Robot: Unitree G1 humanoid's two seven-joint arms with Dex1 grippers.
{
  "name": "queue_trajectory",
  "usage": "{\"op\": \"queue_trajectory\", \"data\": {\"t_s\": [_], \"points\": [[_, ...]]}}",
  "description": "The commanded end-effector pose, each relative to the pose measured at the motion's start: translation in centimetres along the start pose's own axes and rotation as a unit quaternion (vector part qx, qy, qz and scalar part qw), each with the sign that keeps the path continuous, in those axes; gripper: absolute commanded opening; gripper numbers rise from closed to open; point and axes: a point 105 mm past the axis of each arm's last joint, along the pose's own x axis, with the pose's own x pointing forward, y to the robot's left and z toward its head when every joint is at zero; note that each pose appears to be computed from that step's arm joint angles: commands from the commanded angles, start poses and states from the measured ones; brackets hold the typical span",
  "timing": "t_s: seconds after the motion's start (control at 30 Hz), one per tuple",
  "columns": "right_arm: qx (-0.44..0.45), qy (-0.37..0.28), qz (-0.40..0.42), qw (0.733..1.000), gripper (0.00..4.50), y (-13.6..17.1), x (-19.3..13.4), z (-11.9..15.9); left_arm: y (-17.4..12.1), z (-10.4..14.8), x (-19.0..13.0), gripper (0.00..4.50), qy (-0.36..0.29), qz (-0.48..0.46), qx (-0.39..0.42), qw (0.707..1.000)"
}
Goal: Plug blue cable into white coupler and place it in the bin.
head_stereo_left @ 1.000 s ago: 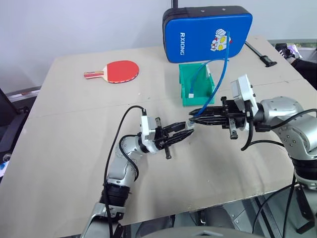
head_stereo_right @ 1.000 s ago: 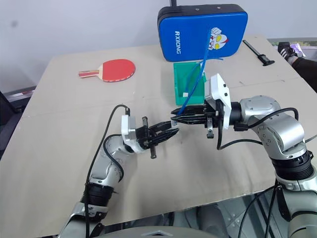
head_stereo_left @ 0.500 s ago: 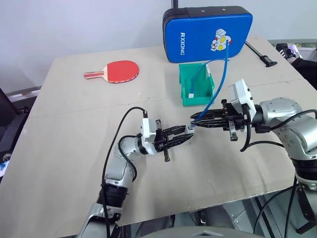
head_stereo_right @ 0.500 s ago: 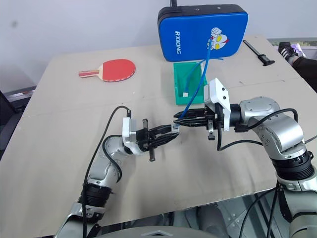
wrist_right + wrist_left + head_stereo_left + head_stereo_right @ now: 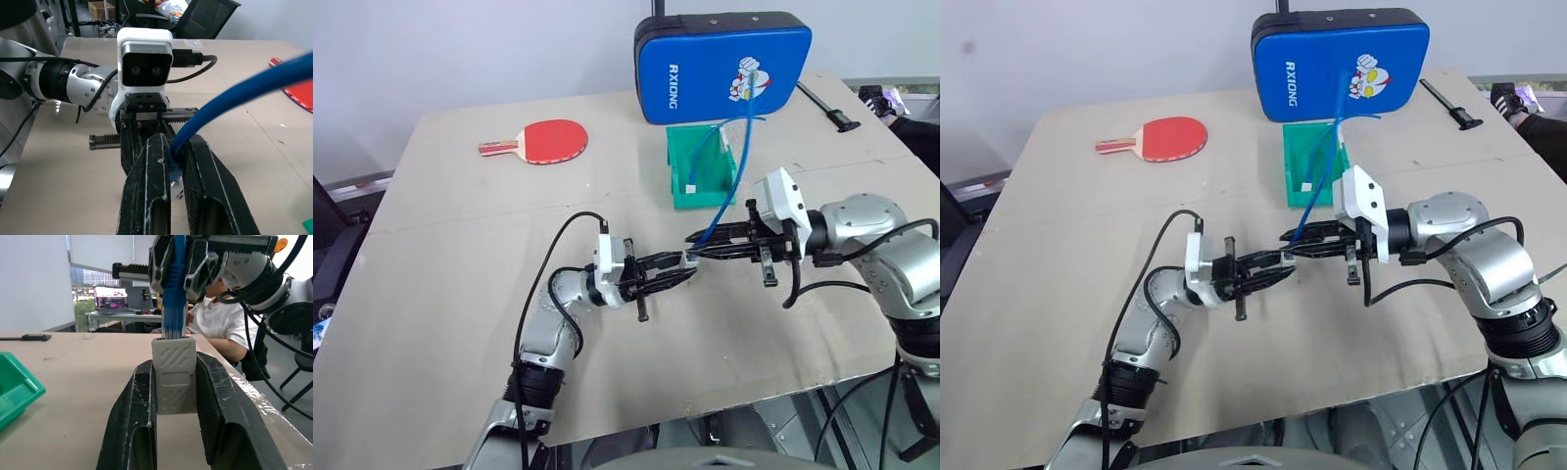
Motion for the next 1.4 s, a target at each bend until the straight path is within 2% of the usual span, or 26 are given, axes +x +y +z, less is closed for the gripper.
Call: {"op": "queue_trajectory", "data": {"t_s": [0.03, 0.4, 0.77, 0.9, 1.1, 1.23, 1.4], "points": [[0.028, 0.017, 0.006, 0.999, 0.0, 0.4, 0.5, -1.5, -0.3, 4.3, 1.9, 0.49, -0.06, -0.042, 0.065, 0.995], [0.08, 0.038, 0.026, 0.996, 0.0, 2.1, 1.2, -4.5, 0.3, 8.1, 3.4, 0.49, -0.128, -0.029, 0.087, 0.988], [0.117, 0.059, 0.04, 0.991, 0.0, 3.3, 1.1, -6.8, 0.4, 10.5, 4.2, 0.49, -0.17, -0.026, 0.077, 0.982], [0.136, 0.074, 0.065, 0.986, 0.0, 4.8, 1.5, -7.9, 0.3, 11.7, 4.5, 0.49, -0.186, -0.03, 0.082, 0.979], [0.19, 0.068, 0.089, 0.975, 0.0, 6.4, 2.0, -8.6, 0.2, 12.6, 4.7, 0.49, -0.197, -0.033, 0.099, 0.975], [0.265, 0.032, 0.141, 0.953, 0.0, 8.5, 1.9, -7.6, 0.1, 12.5, 4.8, 0.49, -0.191, -0.041, 0.111, 0.974], [0.24, 0.073, 0.129, 0.959, 0.0, 8.6, 2.2, -9.1, -0.1, 13.1, 4.8, 0.49, -0.207, -0.043, 0.103, 0.972]]}}
